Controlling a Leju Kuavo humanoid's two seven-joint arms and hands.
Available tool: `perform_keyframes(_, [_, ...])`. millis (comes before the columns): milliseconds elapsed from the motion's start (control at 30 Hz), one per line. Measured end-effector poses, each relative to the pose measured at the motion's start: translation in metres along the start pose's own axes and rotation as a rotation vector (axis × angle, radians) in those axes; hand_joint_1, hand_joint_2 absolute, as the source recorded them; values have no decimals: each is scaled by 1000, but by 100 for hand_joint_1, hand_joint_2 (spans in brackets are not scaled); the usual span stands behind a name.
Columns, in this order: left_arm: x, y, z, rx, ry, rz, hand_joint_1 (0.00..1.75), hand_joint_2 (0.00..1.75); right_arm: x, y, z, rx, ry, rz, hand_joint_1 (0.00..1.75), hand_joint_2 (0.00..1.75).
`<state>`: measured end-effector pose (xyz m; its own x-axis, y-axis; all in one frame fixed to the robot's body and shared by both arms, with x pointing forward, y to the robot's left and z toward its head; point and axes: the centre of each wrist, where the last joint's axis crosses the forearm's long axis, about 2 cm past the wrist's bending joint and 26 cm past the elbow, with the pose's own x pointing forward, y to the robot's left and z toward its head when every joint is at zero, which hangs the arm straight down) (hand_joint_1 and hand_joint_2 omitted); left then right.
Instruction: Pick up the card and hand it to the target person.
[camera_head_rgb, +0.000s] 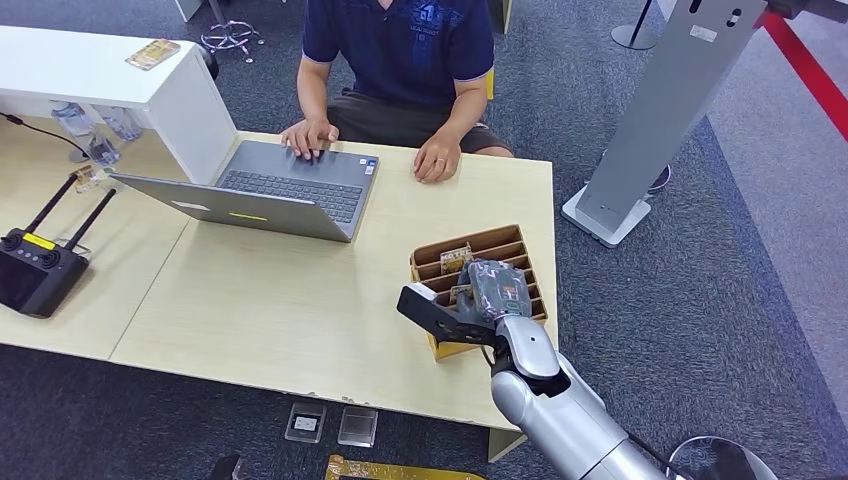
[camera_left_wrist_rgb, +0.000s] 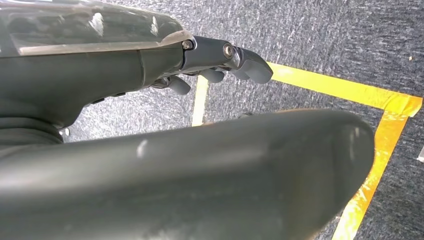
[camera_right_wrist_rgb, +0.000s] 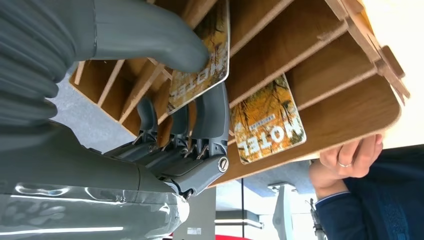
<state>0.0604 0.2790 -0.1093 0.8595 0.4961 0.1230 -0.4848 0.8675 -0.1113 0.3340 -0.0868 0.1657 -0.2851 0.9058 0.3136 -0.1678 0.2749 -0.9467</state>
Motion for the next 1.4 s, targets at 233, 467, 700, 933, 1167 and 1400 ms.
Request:
perform_keyframes(233, [0,0,0,-2,0,0,0,0,1,-1,1,-4,7,-5,175,175])
perform_keyframes(467, [0,0,0,-4,0,-20,0,0,1,-1,1,-9,12,-7,169,175])
perform_keyframes(700, [1,1,0,-6,-17,-23,0,0,-1,-1,1,-23,12,-3,169,175])
perform_keyframes(933, [0,1,0,-6,-17,-19,0,0,-2,-15,4,-84,-5,-30,169,175])
perform_keyframes(1167, [-1,2,0,-4,-16,-16,0,0,3,-55,8,-217,-60,-50,169,175])
perform_keyframes(1400, [-1,2,0,-5,-18,-23,0,0,9,-98,1,-320,-134,-91,169,175])
